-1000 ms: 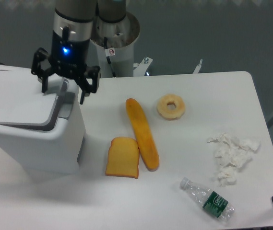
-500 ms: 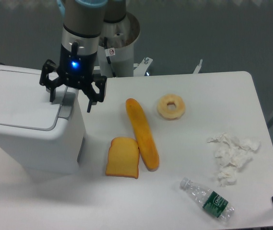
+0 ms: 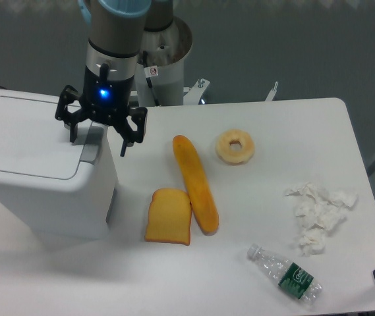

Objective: Close the trash can

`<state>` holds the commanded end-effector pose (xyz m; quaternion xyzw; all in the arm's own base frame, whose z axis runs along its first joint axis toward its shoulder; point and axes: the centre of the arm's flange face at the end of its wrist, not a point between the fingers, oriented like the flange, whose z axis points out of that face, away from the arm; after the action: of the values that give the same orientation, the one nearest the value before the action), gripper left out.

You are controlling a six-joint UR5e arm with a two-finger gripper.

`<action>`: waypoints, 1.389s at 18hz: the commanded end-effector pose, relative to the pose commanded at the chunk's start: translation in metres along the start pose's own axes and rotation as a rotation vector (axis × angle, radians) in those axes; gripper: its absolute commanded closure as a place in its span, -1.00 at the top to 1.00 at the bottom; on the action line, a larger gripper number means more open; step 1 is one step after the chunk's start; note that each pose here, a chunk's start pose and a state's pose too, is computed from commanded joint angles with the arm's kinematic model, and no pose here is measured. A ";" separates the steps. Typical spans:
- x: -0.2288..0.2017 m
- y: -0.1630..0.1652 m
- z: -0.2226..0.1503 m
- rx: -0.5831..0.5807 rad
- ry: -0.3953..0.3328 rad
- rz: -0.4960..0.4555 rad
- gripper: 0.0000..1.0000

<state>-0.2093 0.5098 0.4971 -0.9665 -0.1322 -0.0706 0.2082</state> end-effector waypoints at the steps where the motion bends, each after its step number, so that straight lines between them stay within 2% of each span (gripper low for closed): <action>1: 0.001 -0.007 -0.010 0.019 -0.007 0.004 1.00; 3: 0.001 -0.022 -0.030 0.034 -0.022 0.003 1.00; 6: -0.026 -0.018 -0.043 0.004 -0.076 -0.034 1.00; 8: -0.064 -0.011 -0.054 0.018 -0.112 -0.038 1.00; 11: -0.142 0.009 -0.073 0.016 -0.169 -0.040 1.00; 13: -0.187 0.026 -0.072 -0.043 -0.222 0.005 1.00; 15: -0.226 0.043 -0.070 -0.130 -0.274 0.091 1.00; 22: -0.359 0.096 -0.031 -0.235 -0.249 0.227 1.00; 25: -0.409 0.121 0.003 -0.381 -0.249 0.360 1.00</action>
<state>-0.5652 0.3122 0.3694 -0.9974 0.0324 0.0630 0.0141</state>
